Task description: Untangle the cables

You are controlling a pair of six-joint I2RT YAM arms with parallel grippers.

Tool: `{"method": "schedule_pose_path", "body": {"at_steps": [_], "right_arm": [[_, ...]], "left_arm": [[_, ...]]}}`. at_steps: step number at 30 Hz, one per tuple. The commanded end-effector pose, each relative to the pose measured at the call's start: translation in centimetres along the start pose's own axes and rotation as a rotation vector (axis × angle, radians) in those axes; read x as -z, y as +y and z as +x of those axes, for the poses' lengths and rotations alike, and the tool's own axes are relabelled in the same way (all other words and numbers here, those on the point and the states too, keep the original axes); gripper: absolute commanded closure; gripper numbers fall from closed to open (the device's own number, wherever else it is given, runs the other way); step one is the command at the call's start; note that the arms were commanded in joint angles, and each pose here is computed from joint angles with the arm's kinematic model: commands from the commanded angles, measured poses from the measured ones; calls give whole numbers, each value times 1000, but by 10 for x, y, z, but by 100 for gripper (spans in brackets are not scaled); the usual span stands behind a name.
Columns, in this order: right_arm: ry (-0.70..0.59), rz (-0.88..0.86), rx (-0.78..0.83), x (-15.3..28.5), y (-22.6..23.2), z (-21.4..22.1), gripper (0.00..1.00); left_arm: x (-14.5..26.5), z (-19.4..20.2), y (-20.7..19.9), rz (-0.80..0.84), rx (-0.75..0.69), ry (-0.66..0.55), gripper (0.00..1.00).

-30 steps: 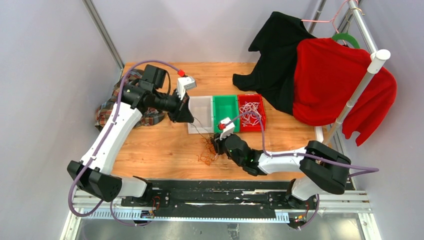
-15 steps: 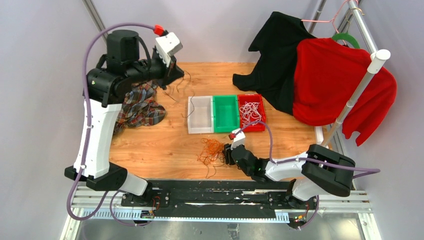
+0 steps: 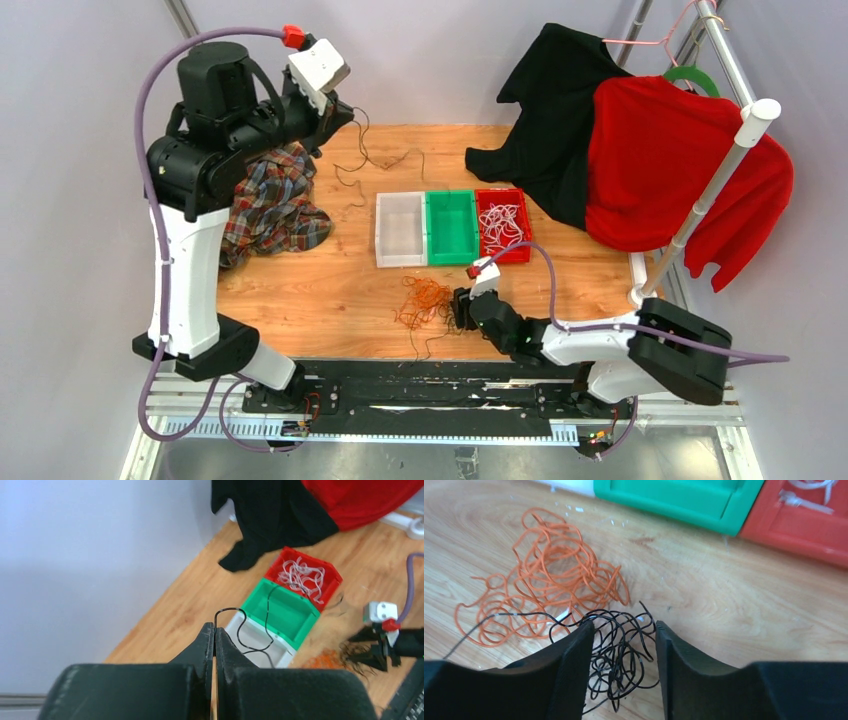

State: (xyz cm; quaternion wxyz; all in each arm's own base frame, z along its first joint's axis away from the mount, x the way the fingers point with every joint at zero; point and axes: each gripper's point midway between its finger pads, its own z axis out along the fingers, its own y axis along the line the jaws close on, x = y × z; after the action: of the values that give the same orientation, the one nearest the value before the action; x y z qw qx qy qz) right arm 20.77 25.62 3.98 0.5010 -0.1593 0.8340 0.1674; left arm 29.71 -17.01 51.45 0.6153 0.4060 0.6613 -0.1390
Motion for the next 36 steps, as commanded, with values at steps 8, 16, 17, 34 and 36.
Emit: {"method": "schedule_pose_path", "body": {"at_steps": [8,16,17,34,36], "right_arm": [[-159,50,-5,21,3,-78,36],[-211,79,-16,30,-5,-97,34],[-214,87,-17,30,-7,-98,35],[-210,125,-29,29,-18,-93,37],[-210,133,-30,28,-19,-93,37]], "left_arm": [[-56,114,-32,167,119,270,100],[-98,193,-30,175,91,443,99],[-103,200,-30,175,85,461,100],[-153,195,28,-13,-67,446,100],[-153,196,29,-8,-82,447,100]]}}
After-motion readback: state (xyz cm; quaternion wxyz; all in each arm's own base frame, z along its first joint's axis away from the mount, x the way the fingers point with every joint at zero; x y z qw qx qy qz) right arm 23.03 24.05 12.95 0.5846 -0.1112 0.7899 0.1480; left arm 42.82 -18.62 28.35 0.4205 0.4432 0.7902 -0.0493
